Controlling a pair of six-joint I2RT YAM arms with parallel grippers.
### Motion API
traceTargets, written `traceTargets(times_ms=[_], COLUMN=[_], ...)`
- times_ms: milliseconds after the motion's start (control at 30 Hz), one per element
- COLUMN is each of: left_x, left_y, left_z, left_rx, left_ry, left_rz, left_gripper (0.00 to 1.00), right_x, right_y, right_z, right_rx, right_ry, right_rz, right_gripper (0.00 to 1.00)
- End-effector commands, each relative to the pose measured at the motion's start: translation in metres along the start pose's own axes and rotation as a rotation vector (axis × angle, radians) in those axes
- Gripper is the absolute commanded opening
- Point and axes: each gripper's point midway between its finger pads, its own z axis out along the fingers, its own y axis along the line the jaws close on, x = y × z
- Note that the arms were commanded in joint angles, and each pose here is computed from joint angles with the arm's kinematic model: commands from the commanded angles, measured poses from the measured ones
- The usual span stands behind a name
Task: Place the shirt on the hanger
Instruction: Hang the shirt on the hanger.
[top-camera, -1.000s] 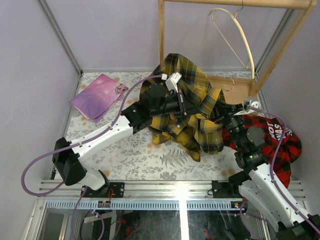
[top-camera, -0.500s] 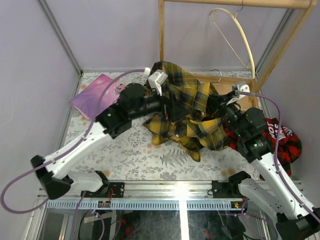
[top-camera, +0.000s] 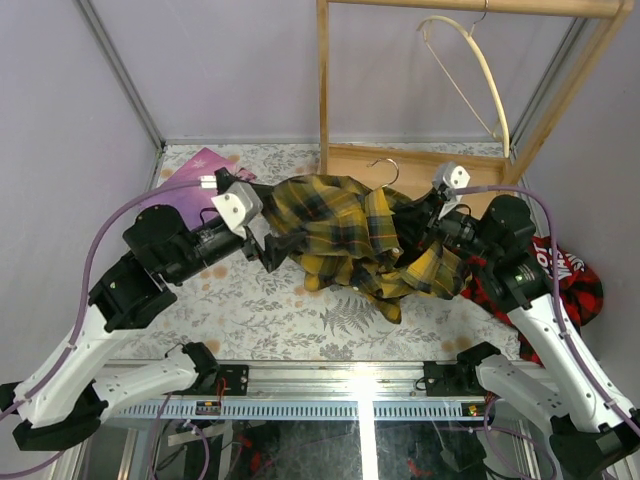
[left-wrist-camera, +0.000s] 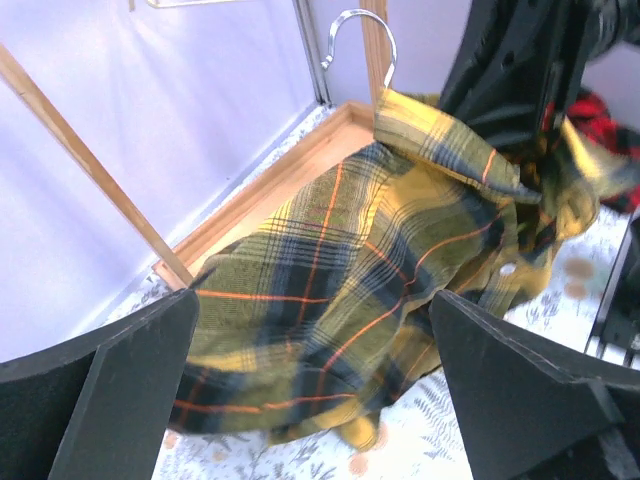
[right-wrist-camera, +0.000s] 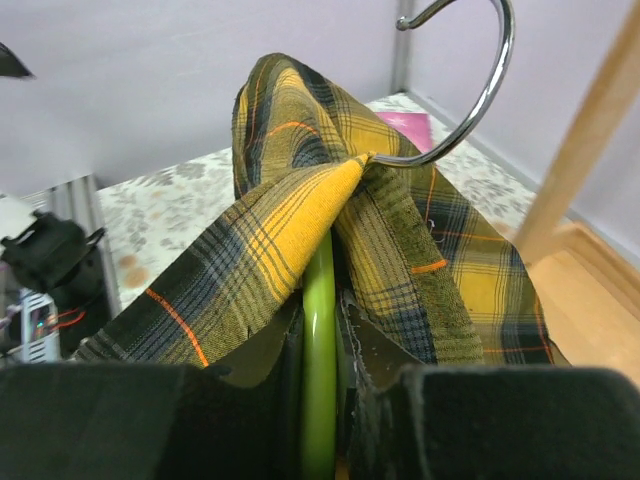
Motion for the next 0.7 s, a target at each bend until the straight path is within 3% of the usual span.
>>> traceTargets(times_ms=[0,333,467,667], left_x=[0.020,0.041,0.054,0.065], left_y=[-0.012,-0.038,-0.042,-0.066], left_z=[-0.005,0.000,-0.001,-0.007], left_rx=[0.121,0.294,0.318,0.451], left_ry=[0.083,0.163,0.193,0.214], left_rz=[0.199,0.202,0.194,0.150], left_gripper=[1.00,0.85,0.83,0.64], right_x=[-0.043,-0.017,-0.028,-0.039], right_y=[0.042,0.077,0.087,0.093], right_z=[-0.007,0.004,-0.001,-0.006], right_rx=[-0.222,-0.321,-0.352,-0.372], right_ry=[-0.075,0.055,0.024,0.006], right_rz=[-0.096,-0.107,-0.116,-0.138], right_gripper=[0.00,0.00,0.00,0.00])
